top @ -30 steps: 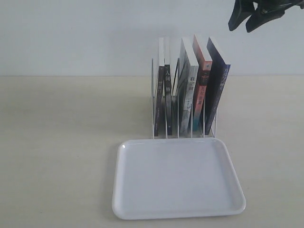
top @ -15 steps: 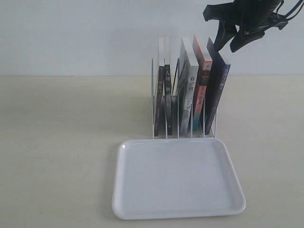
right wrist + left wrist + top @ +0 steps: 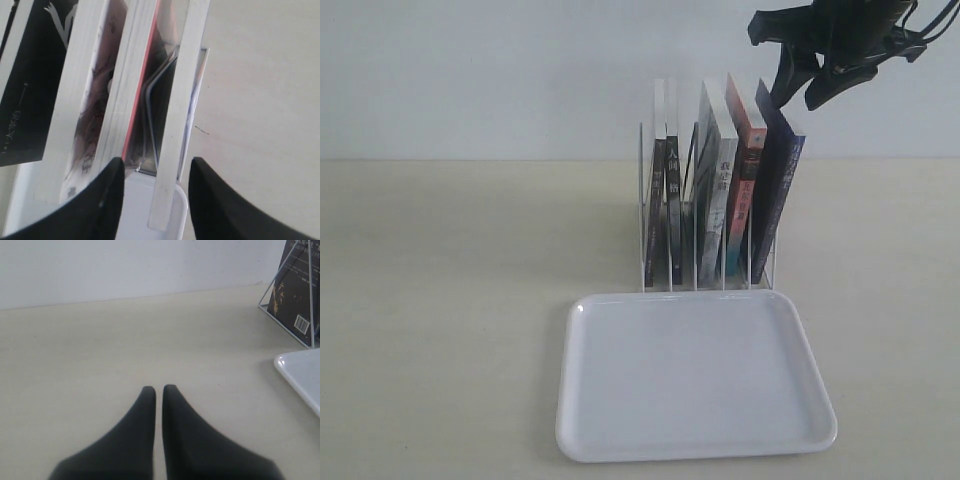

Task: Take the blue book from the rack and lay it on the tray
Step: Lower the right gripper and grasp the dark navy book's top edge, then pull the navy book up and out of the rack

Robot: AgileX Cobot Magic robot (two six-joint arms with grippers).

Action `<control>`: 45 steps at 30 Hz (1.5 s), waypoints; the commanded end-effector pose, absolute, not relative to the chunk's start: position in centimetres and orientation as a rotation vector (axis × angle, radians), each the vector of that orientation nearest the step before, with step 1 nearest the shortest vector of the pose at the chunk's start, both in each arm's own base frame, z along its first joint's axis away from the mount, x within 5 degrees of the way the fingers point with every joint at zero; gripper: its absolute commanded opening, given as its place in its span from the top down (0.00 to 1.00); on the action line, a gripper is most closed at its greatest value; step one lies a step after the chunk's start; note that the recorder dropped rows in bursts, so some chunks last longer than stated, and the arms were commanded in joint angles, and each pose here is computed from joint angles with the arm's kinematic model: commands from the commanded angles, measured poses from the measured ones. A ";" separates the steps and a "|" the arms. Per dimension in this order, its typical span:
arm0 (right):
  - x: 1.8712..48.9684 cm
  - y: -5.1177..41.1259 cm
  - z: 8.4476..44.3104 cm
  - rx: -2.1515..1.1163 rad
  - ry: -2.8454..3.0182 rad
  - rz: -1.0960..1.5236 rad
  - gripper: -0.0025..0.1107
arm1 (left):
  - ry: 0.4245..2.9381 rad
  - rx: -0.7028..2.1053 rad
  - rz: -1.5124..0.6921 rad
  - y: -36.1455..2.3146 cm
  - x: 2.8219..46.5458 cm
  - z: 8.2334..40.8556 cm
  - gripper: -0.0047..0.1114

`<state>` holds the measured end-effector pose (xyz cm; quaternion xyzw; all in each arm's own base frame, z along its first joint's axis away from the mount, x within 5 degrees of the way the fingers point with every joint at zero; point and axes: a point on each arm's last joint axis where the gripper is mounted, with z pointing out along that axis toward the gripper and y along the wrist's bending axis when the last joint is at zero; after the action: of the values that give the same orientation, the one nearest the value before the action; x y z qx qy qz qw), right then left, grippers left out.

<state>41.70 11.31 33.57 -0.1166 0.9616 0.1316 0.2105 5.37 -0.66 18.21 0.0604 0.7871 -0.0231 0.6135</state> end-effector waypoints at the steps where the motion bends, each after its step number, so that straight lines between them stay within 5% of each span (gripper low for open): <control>1: 41.7 11.3 33.6 -0.339 2.667 0.355 0.62 | 1.793 0.132 -0.057 -0.7 5.4 18.5 0.92; 41: 43.0 11.5 30.5 -0.330 2.740 0.341 0.62 | 1.793 0.132 -0.057 -0.7 5.4 18.5 0.92; 45: 43.0 11.5 30.5 -0.325 2.741 0.342 0.78 | 1.793 0.132 -0.057 -0.7 5.4 18.5 0.92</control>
<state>43.13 11.54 30.33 -0.1149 0.9698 0.1228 0.1764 5.37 -0.66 18.21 0.0604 0.7871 -0.0231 0.6135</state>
